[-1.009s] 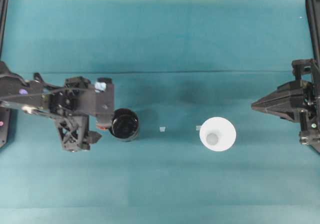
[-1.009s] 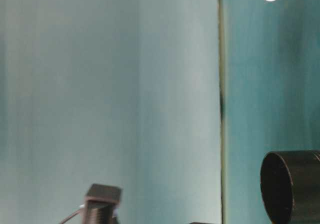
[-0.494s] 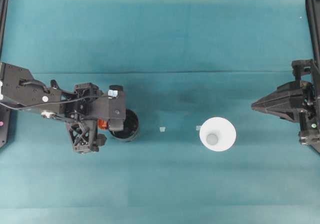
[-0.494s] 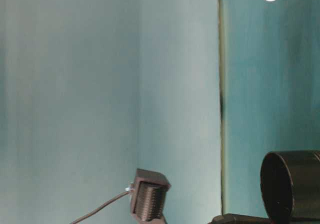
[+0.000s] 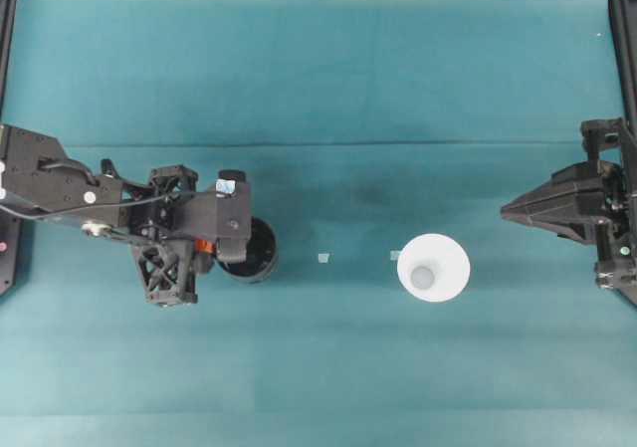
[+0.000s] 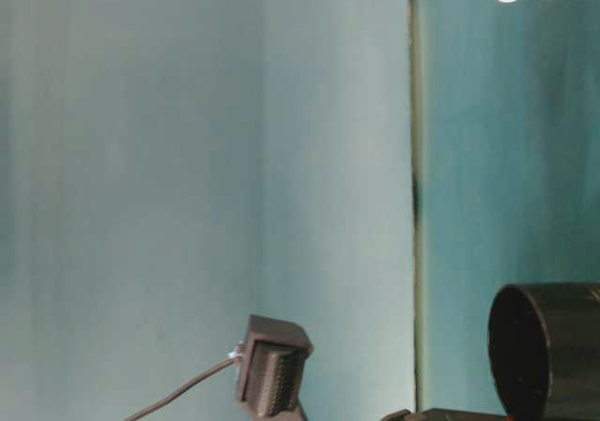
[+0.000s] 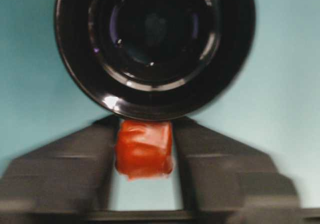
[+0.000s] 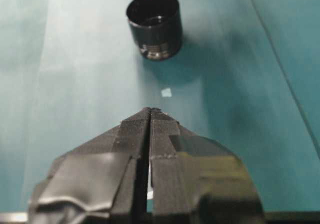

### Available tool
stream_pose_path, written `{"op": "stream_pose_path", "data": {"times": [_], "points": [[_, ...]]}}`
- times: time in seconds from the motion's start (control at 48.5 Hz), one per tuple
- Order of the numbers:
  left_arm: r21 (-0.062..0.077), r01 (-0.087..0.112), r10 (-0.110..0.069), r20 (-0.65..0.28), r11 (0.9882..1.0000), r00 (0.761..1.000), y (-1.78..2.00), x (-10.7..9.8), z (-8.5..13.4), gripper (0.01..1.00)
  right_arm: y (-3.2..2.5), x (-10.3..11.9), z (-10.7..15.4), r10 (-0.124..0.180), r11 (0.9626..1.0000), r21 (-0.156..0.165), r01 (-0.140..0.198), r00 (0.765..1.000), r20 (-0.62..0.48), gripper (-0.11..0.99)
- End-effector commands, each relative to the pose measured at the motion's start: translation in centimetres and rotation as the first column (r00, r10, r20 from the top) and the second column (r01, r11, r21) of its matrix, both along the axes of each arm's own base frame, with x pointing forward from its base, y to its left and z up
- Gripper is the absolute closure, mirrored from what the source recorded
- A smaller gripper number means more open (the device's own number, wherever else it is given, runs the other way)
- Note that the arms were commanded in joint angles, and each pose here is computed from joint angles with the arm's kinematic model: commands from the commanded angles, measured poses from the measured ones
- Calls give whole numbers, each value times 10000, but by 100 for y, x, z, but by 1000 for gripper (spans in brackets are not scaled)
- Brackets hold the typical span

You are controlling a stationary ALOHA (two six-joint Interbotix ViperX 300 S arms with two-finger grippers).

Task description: Put the paper cup into the moved red handle cup holder.

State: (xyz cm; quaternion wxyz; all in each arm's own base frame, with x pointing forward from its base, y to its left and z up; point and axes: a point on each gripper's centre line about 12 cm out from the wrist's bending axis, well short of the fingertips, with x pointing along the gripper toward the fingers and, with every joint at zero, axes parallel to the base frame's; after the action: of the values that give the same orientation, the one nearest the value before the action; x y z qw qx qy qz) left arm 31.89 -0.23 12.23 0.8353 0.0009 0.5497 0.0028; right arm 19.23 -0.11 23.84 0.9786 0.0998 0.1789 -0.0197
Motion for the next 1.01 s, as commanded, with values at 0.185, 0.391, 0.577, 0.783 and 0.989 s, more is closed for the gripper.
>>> {"op": "stream_pose_path", "data": {"times": [0.185, 0.391, 0.577, 0.783, 0.989], "points": [[97, 338, -340, 275, 9994, 9990, -52, 34, 80, 735, -3, 16, 0, -57, 9999, 116, 57, 10000, -15, 981], [107, 331, -336, 474, 9994, 9983, -48, 72, 175, 736, 0, 12, -13, -74, 9998, 202, 75, 10000, -46, 981], [116, 154, -165, 1040, 9998, 9944, -2, 156, 572, 735, 0, 9, -25, -139, 9992, 373, 142, 9999, -78, 981], [145, 164, -183, 1420, 9998, 9897, -6, 302, 996, 735, -3, 5, -37, -160, 9991, 387, 164, 9998, -109, 981], [194, 209, -236, 1479, 9996, 9887, 2, 526, 1017, 735, 0, 5, -37, -145, 9991, 387, 149, 9998, -109, 981]]}}
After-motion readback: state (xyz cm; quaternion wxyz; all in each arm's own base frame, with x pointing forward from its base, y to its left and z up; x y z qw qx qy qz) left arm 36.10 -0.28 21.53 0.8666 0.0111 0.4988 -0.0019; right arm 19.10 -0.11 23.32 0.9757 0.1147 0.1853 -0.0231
